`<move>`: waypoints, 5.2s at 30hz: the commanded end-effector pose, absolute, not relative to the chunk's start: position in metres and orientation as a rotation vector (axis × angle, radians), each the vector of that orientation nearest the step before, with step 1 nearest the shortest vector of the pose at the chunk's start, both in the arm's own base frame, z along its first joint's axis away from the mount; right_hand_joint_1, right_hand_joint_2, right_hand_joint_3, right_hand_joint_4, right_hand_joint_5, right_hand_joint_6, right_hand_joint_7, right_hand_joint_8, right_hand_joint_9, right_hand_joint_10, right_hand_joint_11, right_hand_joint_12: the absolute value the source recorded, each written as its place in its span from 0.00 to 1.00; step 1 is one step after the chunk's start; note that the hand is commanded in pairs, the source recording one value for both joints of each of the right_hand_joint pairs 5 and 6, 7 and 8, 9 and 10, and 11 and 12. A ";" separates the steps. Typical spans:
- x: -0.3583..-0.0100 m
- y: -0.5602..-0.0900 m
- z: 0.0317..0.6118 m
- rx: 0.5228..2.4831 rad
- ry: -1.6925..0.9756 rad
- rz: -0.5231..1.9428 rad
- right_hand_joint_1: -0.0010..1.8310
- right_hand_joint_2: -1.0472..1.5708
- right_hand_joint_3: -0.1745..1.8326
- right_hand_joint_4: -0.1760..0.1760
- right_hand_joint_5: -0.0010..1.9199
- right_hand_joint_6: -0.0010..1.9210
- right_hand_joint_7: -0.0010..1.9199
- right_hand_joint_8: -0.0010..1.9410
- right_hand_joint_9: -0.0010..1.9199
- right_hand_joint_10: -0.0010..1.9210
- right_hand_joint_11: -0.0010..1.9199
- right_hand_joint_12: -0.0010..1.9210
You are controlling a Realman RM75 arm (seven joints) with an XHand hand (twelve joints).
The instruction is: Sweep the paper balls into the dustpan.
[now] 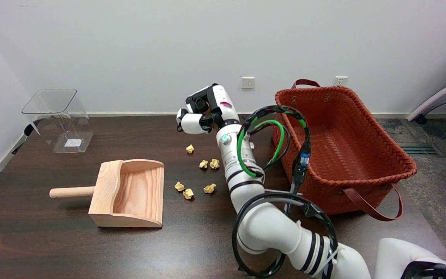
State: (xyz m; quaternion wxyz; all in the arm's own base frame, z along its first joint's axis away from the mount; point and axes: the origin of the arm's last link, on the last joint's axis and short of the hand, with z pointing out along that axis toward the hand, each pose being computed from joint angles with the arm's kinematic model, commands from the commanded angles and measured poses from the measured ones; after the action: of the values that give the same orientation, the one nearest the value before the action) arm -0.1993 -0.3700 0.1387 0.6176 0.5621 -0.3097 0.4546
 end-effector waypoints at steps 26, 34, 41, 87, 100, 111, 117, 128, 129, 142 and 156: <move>-0.225 -0.379 0.081 1.207 -1.107 1.181 0.74 0.65 0.58 0.50 1.00 1.00 1.00 0.99 1.00 1.00 1.00 1.00; -0.214 -0.378 0.069 1.213 -1.140 1.214 0.73 0.66 0.59 0.50 1.00 1.00 1.00 0.99 1.00 1.00 1.00 1.00; -0.204 -0.377 0.056 1.214 -1.172 1.241 0.73 0.66 0.59 0.50 1.00 1.00 1.00 0.99 1.00 1.00 1.00 1.00; -0.168 -0.396 0.040 1.282 -1.254 1.296 0.71 0.70 0.57 0.50 1.00 1.00 1.00 0.99 1.00 1.00 1.00 1.00; -0.147 -0.411 0.077 1.542 -0.714 1.066 0.72 0.66 0.58 0.50 1.00 1.00 1.00 0.99 1.00 1.00 1.00 1.00; -0.160 -0.450 0.104 1.673 -0.879 0.992 0.72 0.64 0.60 0.50 1.00 1.00 1.00 0.99 1.00 1.00 1.00 1.00; -0.182 -0.466 0.126 1.562 -1.089 1.053 0.73 0.63 0.61 0.50 1.00 1.00 1.00 0.99 1.00 1.00 1.00 1.00; -0.189 -0.480 0.148 1.637 -0.989 0.927 0.74 0.59 0.64 0.50 1.00 1.00 1.00 0.99 1.00 1.00 1.00 1.00; -0.187 -0.481 0.149 1.659 -0.956 0.912 0.74 0.59 0.64 0.50 1.00 1.00 1.00 0.99 1.00 1.00 1.00 1.00; -0.188 -0.486 0.158 1.713 -0.803 0.841 0.73 0.59 0.66 0.50 1.00 1.00 1.00 0.99 1.00 1.00 1.00 1.00; -0.213 -0.482 0.152 1.581 -1.059 0.962 0.73 0.57 0.68 0.50 1.00 1.00 1.00 0.99 1.00 1.00 1.00 1.00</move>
State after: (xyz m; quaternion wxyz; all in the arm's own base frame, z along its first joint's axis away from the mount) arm -0.1919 -0.4811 0.1491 0.4962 0.6888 -0.3711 0.3763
